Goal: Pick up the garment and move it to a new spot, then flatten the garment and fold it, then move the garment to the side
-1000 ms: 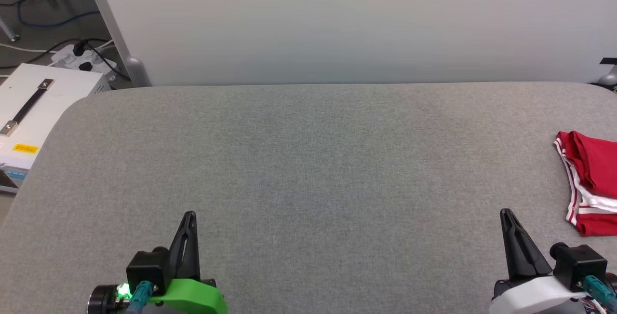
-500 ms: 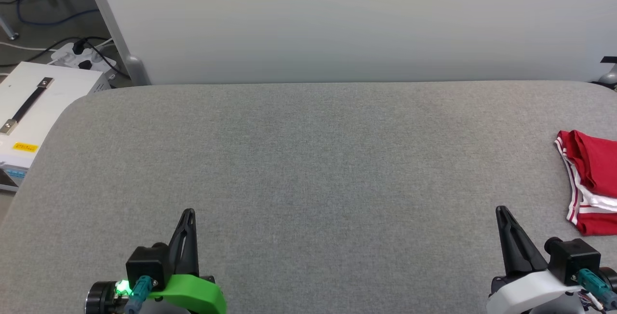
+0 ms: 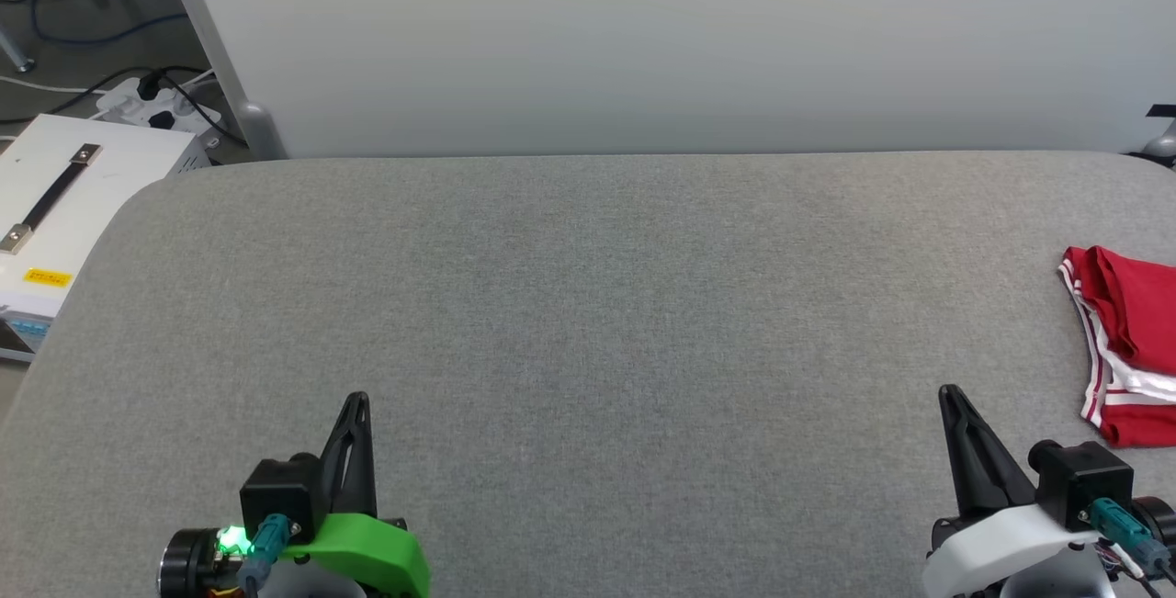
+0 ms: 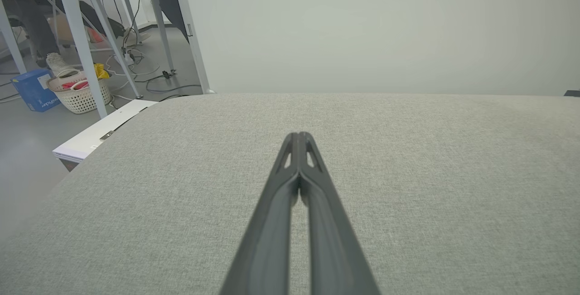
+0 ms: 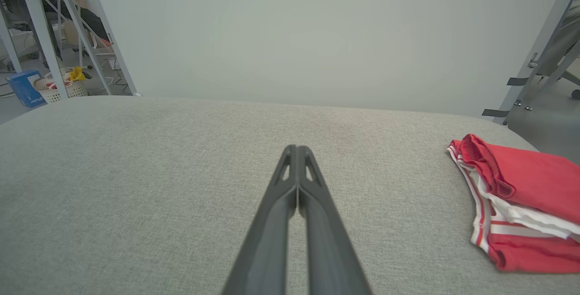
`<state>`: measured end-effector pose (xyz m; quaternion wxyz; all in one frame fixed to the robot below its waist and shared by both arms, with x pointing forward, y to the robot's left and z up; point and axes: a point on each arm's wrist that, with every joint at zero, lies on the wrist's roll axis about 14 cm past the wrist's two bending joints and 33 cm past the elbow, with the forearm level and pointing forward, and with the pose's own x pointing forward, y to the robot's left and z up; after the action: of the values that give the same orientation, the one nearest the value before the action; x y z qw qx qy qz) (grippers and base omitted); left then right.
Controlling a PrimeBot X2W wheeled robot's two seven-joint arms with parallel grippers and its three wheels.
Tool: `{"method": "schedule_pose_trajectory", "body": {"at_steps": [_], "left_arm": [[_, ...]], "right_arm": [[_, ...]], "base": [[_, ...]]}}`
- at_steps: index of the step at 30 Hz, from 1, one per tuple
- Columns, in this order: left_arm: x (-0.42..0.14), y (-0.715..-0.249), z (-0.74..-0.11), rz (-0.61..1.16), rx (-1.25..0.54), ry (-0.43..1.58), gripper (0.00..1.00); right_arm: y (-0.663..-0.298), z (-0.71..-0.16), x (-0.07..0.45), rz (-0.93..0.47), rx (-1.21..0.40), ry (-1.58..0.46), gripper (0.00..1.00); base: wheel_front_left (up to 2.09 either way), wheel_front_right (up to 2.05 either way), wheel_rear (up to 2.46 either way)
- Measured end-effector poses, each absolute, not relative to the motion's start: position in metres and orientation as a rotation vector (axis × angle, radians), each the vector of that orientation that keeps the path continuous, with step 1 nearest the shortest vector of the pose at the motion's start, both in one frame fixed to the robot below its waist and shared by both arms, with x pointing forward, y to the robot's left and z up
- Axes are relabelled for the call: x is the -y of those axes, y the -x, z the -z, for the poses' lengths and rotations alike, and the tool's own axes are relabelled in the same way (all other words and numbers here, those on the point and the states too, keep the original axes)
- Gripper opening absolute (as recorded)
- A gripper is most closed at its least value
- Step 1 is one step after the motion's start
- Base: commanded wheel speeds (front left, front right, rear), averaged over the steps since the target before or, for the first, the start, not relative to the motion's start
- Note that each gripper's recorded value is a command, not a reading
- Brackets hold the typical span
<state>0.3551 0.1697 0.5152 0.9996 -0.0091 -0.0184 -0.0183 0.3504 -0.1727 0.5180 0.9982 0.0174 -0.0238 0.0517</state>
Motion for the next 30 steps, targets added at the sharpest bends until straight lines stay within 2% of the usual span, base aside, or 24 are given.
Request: {"method": "schedule_pose_trajectory", "body": {"at_steps": [30], "left_arm": [[-0.1729,-0.3621,-0.5186,0.026,0.012,-0.016,0.00]], "right_arm": [[-0.3581,-0.5178,0.1669,-0.117,0.011,0.001,0.00]], "base": [[0.00,0.00,0.00]]}}
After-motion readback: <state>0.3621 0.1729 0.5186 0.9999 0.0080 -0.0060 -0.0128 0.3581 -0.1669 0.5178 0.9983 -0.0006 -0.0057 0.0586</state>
